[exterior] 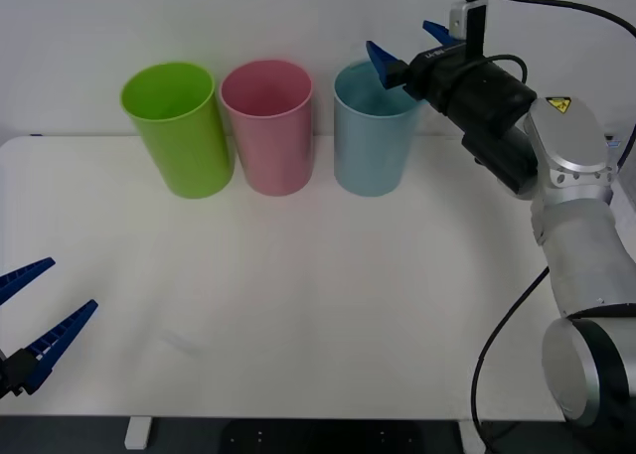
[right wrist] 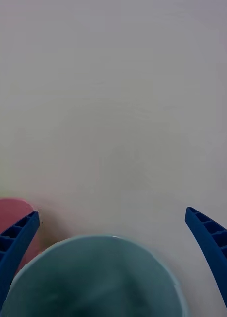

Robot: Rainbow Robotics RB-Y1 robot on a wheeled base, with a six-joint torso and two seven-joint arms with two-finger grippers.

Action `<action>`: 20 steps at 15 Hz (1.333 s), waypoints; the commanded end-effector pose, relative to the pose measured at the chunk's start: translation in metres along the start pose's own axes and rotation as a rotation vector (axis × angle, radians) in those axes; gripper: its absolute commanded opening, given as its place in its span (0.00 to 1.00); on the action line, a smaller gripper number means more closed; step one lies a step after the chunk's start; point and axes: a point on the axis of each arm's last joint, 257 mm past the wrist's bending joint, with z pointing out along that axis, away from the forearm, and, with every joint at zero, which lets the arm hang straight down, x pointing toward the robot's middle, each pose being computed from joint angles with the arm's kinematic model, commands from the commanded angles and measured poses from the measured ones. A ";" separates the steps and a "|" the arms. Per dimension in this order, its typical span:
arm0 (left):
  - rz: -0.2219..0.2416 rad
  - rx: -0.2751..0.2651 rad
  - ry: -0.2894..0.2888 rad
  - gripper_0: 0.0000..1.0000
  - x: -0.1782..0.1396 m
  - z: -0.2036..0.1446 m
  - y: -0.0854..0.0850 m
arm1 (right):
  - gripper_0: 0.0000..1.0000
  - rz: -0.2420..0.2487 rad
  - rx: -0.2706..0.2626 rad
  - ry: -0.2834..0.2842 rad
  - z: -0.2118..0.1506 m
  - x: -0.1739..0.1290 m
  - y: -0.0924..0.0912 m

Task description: Grasp the object on the table and drop it into the matching bin: aluminum can to the light blue bin, PET bottle to the pink bin.

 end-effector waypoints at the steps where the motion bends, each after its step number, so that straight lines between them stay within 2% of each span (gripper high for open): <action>1: 0.000 0.000 0.000 1.00 0.000 0.000 0.000 | 1.00 -0.015 -0.042 -0.014 -0.026 -0.002 -0.002; 4: 0.000 0.000 0.000 1.00 0.000 0.000 0.000 | 1.00 -0.030 -0.076 -0.004 -0.057 0.008 -0.008; 9: 0.000 0.000 0.000 1.00 0.000 0.000 0.000 | 1.00 -0.061 -0.082 0.012 -0.120 0.022 -0.016; 13: 0.000 0.000 0.000 1.00 0.000 0.000 0.000 | 1.00 -0.078 -0.131 0.041 -0.175 0.035 -0.014; 16: 0.000 0.000 0.000 1.00 0.000 0.000 0.000 | 1.00 -0.164 -0.164 0.071 -0.214 0.049 -0.014; 18: 0.000 0.000 0.000 1.00 0.000 0.000 0.000 | 1.00 -0.197 -0.198 0.098 -0.239 0.059 -0.013; 20: 0.000 0.000 0.000 1.00 0.000 0.000 0.000 | 1.00 -0.200 -0.227 0.122 -0.265 0.068 -0.013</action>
